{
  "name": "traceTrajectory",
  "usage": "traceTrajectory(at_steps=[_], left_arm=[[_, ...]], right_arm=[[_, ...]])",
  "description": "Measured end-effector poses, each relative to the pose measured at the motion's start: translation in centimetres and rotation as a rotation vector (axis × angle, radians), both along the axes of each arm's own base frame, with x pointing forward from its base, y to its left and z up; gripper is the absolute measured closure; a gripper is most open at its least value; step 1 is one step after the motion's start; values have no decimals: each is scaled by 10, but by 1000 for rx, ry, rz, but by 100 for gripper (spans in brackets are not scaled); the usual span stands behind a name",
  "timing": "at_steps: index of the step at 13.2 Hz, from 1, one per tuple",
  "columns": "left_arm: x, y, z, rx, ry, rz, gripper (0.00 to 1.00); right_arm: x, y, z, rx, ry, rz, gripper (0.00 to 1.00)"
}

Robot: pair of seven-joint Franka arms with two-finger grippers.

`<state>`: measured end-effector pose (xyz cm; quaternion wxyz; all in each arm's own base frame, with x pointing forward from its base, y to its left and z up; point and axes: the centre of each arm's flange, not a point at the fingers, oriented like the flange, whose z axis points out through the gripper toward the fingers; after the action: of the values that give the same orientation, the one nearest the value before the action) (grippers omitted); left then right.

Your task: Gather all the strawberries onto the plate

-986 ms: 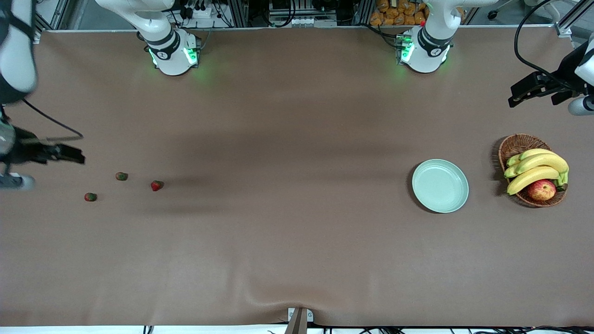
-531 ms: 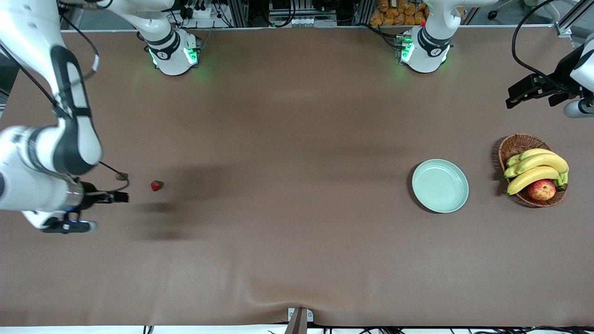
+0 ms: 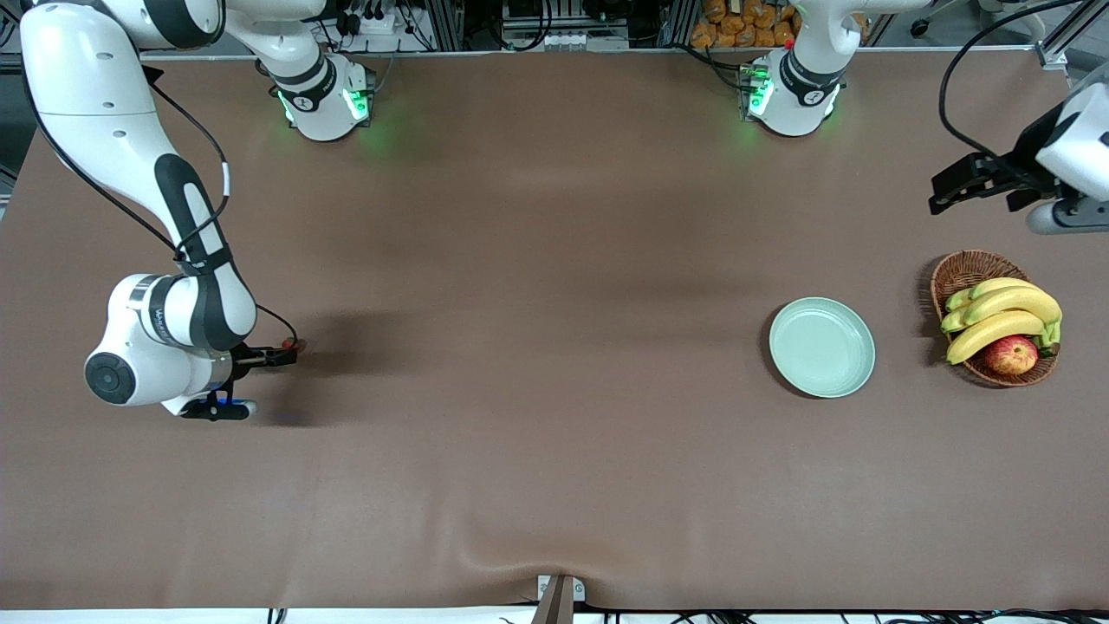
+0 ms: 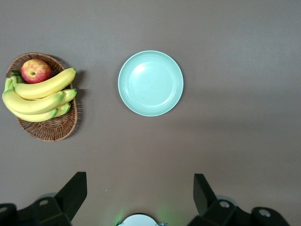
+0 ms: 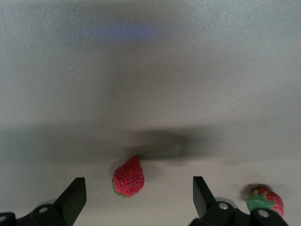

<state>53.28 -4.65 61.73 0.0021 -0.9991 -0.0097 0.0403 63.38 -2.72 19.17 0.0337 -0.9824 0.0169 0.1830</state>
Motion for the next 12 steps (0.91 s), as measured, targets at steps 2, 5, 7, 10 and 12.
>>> traceTrajectory(at_steps=[2, 5, 7, 10, 12], left_arm=[[1, -5, -9, 1, 1, -4, 0], [5, -6, -21, 0, -9, -6, 0], [10, -10, -35, -1, -14, -13, 0], [19, -21, -56, -2, -5, -31, 0], [26, -30, -71, -3, 2, -46, 0]], right_arm=[[-1, 6, -2, 1, 4, 8, 1], [-4, 15, -10, 1, 20, 21, 9], [-6, 17, -15, 1, 29, 24, 19], [-7, 17, -19, 1, 36, 24, 40], [-8, 18, -21, 1, 39, 26, 63]])
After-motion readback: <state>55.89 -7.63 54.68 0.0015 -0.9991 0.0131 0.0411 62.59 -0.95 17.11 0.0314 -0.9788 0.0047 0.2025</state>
